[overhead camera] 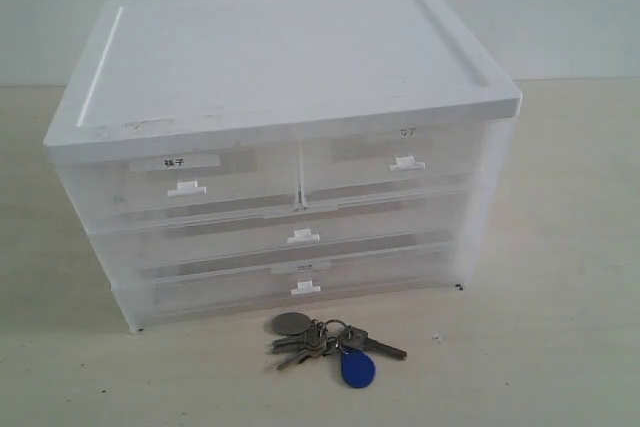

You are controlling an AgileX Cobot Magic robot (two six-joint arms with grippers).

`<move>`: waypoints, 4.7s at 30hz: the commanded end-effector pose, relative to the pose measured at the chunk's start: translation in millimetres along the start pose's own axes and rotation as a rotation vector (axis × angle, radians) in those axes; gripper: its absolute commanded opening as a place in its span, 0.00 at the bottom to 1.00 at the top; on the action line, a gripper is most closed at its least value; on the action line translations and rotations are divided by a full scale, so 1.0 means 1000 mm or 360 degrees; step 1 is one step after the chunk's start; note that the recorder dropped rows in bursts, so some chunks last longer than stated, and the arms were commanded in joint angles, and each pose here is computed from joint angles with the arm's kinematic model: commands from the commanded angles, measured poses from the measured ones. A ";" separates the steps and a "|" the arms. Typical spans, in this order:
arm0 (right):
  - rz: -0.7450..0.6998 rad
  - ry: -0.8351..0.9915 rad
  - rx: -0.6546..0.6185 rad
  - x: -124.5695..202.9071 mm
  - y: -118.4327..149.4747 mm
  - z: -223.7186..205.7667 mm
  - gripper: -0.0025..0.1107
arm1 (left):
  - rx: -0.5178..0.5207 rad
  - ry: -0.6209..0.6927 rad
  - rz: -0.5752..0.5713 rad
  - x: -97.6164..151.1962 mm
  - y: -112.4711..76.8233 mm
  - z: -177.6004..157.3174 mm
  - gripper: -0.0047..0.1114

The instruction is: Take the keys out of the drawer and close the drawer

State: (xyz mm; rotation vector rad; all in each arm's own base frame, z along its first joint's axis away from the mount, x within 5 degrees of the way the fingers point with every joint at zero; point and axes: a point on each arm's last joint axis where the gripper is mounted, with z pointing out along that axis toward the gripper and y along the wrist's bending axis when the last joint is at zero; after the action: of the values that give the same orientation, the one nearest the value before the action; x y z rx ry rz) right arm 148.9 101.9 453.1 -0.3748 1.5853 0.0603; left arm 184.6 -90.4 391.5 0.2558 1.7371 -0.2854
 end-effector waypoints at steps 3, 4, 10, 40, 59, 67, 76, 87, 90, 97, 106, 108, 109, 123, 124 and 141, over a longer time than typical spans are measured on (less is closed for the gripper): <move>0.0114 0.0195 0.0108 0.028 -0.036 0.058 0.02 | -0.0216 0.0254 0.0069 0.019 0.044 0.032 0.08; 0.0151 0.0261 0.0108 0.036 -0.040 0.067 0.02 | -0.0243 0.0300 0.0067 0.023 0.053 0.037 0.08; 0.0259 0.0557 0.0187 0.080 -0.082 0.103 0.02 | -0.0273 0.0527 -0.0196 0.053 0.107 0.068 0.08; 0.0421 0.1063 -0.0538 0.153 -0.018 0.162 0.02 | 0.0344 0.0752 -0.0456 0.103 0.081 0.138 0.08; 0.0318 0.1178 -0.0741 0.153 0.014 0.154 0.02 | 0.0474 0.0761 -0.0497 0.097 0.079 0.153 0.08; 0.0216 0.1116 -0.0634 0.145 0.005 0.150 0.02 | 0.0425 0.0650 -0.0443 0.075 0.083 0.138 0.08; 0.0076 0.0630 -0.0279 0.058 -0.032 0.060 0.02 | 0.0318 0.0283 -0.0325 0.015 0.082 0.063 0.08; 0.0170 -0.0351 -0.0121 0.034 -0.044 -0.114 0.02 | 0.0244 -0.0576 -0.0026 -0.009 0.018 -0.104 0.08; 0.0187 -0.0565 -0.0083 0.052 -0.043 -0.154 0.02 | -0.0045 -0.0781 -0.0041 0.017 0.020 -0.139 0.08; 0.0277 -0.0672 -0.0080 0.107 -0.034 -0.178 0.02 | -0.0217 -0.0921 -0.0221 0.082 0.022 -0.162 0.08; 0.0297 -0.0654 -0.0089 0.109 -0.033 -0.177 0.02 | -0.0191 -0.0856 -0.0222 0.115 0.022 -0.155 0.08; 0.0305 -0.0653 -0.0090 0.109 -0.033 -0.177 0.02 | -0.0183 -0.0836 -0.0249 0.118 0.023 -0.152 0.08; 0.0305 -0.0653 -0.0090 0.109 -0.033 -0.177 0.02 | -0.0175 -0.0832 -0.0270 0.119 0.023 -0.152 0.08; 0.0423 -0.0622 -0.0132 0.110 -0.032 -0.177 0.02 | -0.0035 -0.0774 -0.0255 0.122 0.015 -0.149 0.08; 0.0426 -0.0618 -0.0135 0.111 -0.032 -0.177 0.02 | -0.0035 -0.0774 -0.0255 0.122 0.015 -0.149 0.08; 0.0429 -0.0618 -0.0137 0.110 -0.032 -0.177 0.02 | -0.0035 -0.0774 -0.0255 0.122 0.015 -0.149 0.08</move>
State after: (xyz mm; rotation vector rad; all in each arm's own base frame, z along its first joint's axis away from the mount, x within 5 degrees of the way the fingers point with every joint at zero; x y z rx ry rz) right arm -12.4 2.4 362.3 -0.1953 1.2391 0.3866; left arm 28.6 -25.1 298.4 0.0240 1.2718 -0.3923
